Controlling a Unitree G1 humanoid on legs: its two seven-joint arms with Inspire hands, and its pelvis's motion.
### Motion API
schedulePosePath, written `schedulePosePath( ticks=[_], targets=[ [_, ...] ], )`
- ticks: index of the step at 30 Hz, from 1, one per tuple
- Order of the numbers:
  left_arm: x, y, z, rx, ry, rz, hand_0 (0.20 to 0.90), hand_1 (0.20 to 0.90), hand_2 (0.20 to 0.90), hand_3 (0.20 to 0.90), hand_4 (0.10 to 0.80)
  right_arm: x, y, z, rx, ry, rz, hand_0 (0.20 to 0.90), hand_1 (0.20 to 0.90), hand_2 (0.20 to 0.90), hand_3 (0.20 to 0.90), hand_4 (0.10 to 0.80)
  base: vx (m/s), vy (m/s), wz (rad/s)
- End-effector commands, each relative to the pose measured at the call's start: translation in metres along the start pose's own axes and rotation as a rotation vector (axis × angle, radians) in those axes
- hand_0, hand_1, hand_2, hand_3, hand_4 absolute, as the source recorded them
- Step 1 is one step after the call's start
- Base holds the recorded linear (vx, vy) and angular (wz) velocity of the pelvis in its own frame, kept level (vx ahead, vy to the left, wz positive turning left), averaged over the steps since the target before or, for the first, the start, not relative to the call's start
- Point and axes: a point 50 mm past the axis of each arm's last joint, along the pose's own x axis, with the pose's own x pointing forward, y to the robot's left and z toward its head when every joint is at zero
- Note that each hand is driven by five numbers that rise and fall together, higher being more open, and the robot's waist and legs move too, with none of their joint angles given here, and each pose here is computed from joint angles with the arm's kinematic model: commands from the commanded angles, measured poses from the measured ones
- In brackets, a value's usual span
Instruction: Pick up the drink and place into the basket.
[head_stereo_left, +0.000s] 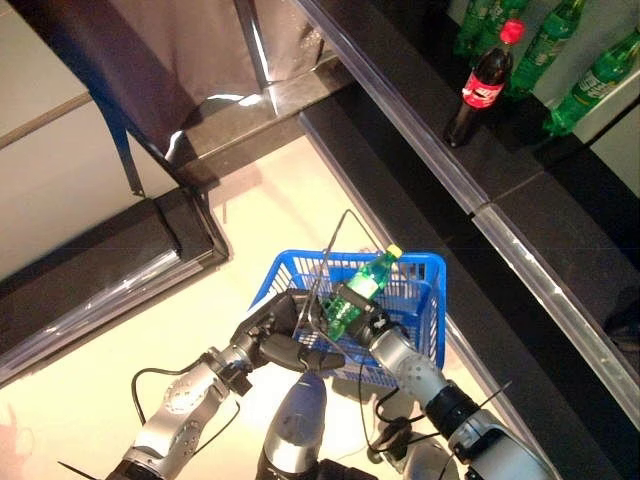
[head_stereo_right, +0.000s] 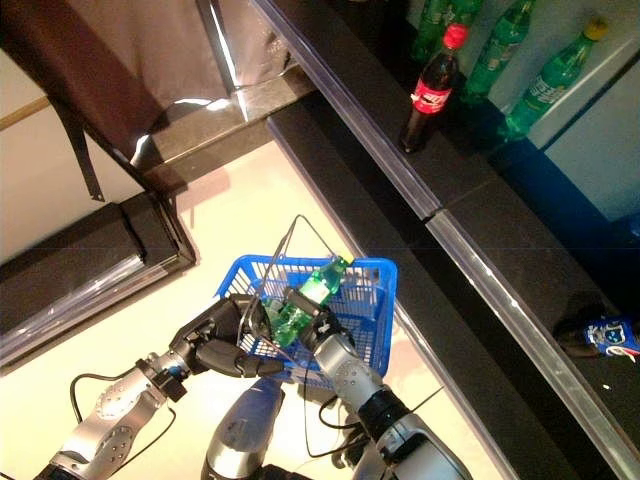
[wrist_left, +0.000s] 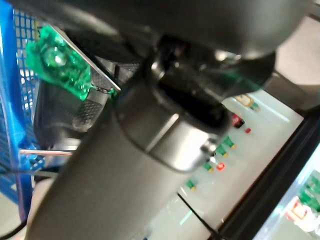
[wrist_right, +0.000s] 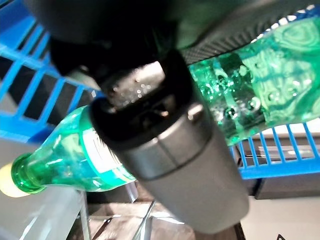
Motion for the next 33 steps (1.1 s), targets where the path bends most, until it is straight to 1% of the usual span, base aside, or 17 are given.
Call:
schedulePosePath(
  ticks=[1, 4, 7, 10, 19, 24, 25, 26, 27, 33],
  targets=[
    [0.027, -0.057, 0.107, -0.007, -0.645, -0.390, 0.300, 0.300, 0.300, 0.200, 0.100, -0.002, 0.047, -0.017, 0.145, 0.145, 0.246, 0.300, 0.300, 0.300, 0.200, 0.100, 0.000, 0.000, 0.00],
    [0.026, -0.056, 0.107, -0.009, -0.634, -0.394, 0.300, 0.300, 0.300, 0.200, 0.100, 0.001, 0.043, -0.019, 0.208, 0.202, 0.231, 0.300, 0.300, 0.300, 0.200, 0.100, 0.025, -0.006, 0.00],
    [0.024, -0.056, 0.107, -0.015, -0.633, -0.403, 0.300, 0.300, 0.300, 0.200, 0.100, 0.002, 0.034, -0.027, 0.336, 0.329, 0.180, 0.300, 0.300, 0.300, 0.200, 0.100, 0.000, 0.000, 0.00],
    [0.024, -0.057, 0.106, -0.015, -0.632, -0.410, 0.300, 0.300, 0.300, 0.200, 0.100, 0.001, 0.033, -0.032, 0.362, 0.423, 0.153, 0.300, 0.300, 0.300, 0.200, 0.100, 0.000, 0.000, 0.00],
    [0.024, -0.058, 0.107, -0.020, -0.633, -0.422, 0.300, 0.300, 0.300, 0.200, 0.100, 0.005, 0.025, -0.027, 0.409, 0.475, 0.080, 0.300, 0.300, 0.300, 0.200, 0.100, 0.007, 0.001, 0.01],
    [0.024, -0.058, 0.107, -0.024, -0.625, -0.422, 0.300, 0.300, 0.300, 0.200, 0.100, 0.009, 0.015, -0.018, 0.462, 0.479, -0.002, 0.300, 0.300, 0.300, 0.200, 0.100, 0.013, -0.002, 0.06],
    [0.025, -0.058, 0.107, -0.024, -0.624, -0.421, 0.300, 0.300, 0.300, 0.200, 0.100, 0.010, 0.012, -0.016, 0.466, 0.477, -0.014, 0.486, 0.486, 0.486, 0.417, 0.317, 0.000, 0.000, 0.00],
    [0.025, -0.058, 0.107, -0.025, -0.623, -0.419, 0.300, 0.300, 0.300, 0.200, 0.100, 0.012, 0.008, -0.014, 0.471, 0.471, -0.038, 0.634, 0.634, 0.634, 0.590, 0.490, 0.026, 0.002, 0.05],
    [0.025, -0.057, 0.107, -0.026, -0.622, -0.417, 0.300, 0.300, 0.300, 0.200, 0.100, 0.012, 0.003, -0.012, 0.468, 0.468, -0.065, 0.900, 0.900, 0.900, 0.900, 0.800, 0.033, 0.006, 0.04],
    [0.027, -0.058, 0.107, -0.030, -0.615, -0.418, 0.300, 0.300, 0.300, 0.200, 0.100, 0.016, -0.016, -0.003, 0.431, 0.427, -0.153, 0.900, 0.900, 0.900, 0.900, 0.800, 0.005, 0.001, 0.01]
  ],
)
